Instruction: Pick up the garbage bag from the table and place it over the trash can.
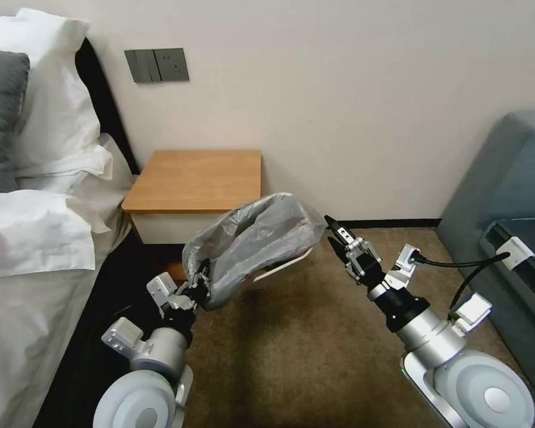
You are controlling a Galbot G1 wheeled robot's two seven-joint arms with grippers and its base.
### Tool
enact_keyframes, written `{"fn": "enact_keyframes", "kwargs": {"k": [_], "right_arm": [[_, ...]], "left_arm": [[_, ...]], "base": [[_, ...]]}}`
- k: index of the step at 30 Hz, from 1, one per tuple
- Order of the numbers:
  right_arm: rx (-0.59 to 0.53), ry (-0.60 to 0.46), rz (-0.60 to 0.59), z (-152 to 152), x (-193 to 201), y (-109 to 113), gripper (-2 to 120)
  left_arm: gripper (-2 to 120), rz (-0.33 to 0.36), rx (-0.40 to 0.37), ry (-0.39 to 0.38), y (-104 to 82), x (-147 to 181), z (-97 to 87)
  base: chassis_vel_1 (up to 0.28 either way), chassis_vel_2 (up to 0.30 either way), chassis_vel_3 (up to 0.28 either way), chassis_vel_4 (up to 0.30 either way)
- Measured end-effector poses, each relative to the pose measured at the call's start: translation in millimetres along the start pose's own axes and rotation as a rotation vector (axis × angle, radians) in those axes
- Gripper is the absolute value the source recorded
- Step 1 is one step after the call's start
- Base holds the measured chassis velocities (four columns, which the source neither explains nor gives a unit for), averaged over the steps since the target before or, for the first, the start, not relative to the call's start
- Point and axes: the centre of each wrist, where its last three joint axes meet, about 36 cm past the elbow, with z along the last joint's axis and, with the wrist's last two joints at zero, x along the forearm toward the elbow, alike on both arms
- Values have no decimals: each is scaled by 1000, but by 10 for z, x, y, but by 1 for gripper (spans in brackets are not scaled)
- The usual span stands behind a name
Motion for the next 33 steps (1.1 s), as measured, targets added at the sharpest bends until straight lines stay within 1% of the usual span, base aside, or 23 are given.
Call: {"fn": "enact_keyframes", "kwargs": {"k": [2,3,6,7,8,9,11,12,15,16,18,19,20,22,23,24,26,33], "right_arm": [[-6,-4,-2,7,-10,-4,84],[-6,-4,-2,7,-10,-4,84],[-17,-8,-9,23,-27,-9,69],[-17,-8,-9,23,-27,-9,69],[-20,-8,-13,30,-35,-7,66],[-23,-9,-17,36,-41,-5,59],[-26,-13,-22,40,-47,0,51],[-26,-13,-22,40,-47,0,51],[-29,-21,-26,41,-47,9,37],[-29,-21,-26,41,-47,9,37],[-30,-24,-23,41,-48,1,28],[-30,-24,-20,41,-52,-4,24],[-30,-24,-20,41,-52,-4,24],[-30,-25,-17,40,-62,-8,14],[-30,-26,-14,40,-66,-9,11],[-30,-26,-14,40,-66,-9,11],[-30,-31,-9,39,-74,-10,0],[-30,-40,18,48,-49,-21,0]], "left_arm": [[5,2,3,3,-7,15,3],[5,2,3,3,-7,15,3],[5,8,9,7,-25,36,12],[5,8,9,7,-25,36,12],[5,10,11,8,-32,40,15],[5,12,13,8,-39,43,16],[5,15,16,8,-49,45,20],[5,15,16,8,-49,45,20],[5,14,14,10,-50,44,39],[5,14,14,10,-50,44,39],[5,13,11,10,-49,47,46],[5,14,10,10,-50,48,47],[5,14,10,10,-50,48,47],[5,18,9,7,-56,49,43],[5,19,9,7,-57,48,42],[5,19,9,7,-57,48,42],[5,23,8,4,-60,44,40],[5,24,6,2,-59,32,41]], "base": [[0,0,0,0],[0,0,0,0],[0,0,0,0],[0,0,0,0],[0,0,0,0],[0,0,0,0],[0,0,0,0],[0,0,0,0],[0,0,0,0],[0,0,0,0],[0,0,0,0],[0,0,0,0],[0,0,0,0],[0,0,0,0],[0,0,0,0],[0,0,0,0],[0,0,0,0],[0,0,0,0]]}}
